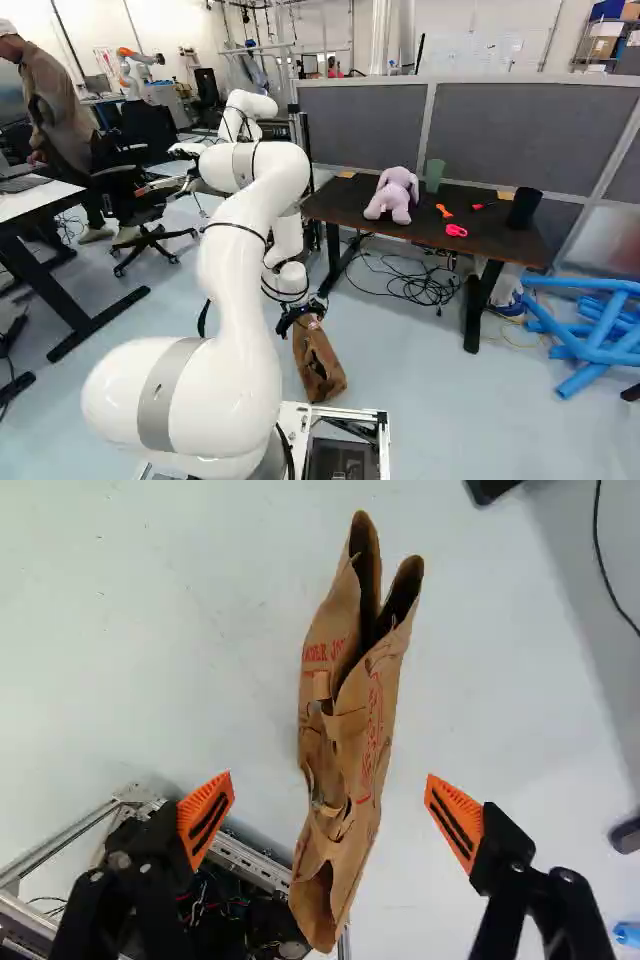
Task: Pick up the bag on the ground and place it on the table
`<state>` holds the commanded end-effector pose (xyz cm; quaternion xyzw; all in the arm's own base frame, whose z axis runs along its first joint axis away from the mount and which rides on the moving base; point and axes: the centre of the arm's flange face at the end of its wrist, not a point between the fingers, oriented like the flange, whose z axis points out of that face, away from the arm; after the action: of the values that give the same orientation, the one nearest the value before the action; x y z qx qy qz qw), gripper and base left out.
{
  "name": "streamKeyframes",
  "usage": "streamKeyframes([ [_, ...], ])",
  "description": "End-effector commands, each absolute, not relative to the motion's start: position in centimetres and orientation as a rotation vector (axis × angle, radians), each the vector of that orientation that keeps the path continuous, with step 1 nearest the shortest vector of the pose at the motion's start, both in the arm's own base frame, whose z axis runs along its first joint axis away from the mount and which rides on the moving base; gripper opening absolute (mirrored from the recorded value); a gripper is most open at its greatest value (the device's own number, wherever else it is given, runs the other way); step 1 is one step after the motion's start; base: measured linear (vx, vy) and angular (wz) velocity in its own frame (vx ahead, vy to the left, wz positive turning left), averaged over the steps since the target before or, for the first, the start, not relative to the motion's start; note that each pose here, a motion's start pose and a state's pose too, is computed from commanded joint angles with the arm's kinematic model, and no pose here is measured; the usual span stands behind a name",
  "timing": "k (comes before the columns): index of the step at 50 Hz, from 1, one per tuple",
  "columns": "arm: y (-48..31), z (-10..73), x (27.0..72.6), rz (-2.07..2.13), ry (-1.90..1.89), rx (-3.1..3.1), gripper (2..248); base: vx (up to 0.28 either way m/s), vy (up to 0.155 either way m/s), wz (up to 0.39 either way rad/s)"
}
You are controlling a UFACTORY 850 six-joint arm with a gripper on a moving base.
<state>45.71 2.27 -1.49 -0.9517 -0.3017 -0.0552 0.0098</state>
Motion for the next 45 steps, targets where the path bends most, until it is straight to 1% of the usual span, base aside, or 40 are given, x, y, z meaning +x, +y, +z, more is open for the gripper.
streamKeyframes([
  [45, 1.8, -8.3, 46.1, -0.123, -0.922, -2.972, 247, 0.000, 0.000, 0.000],
])
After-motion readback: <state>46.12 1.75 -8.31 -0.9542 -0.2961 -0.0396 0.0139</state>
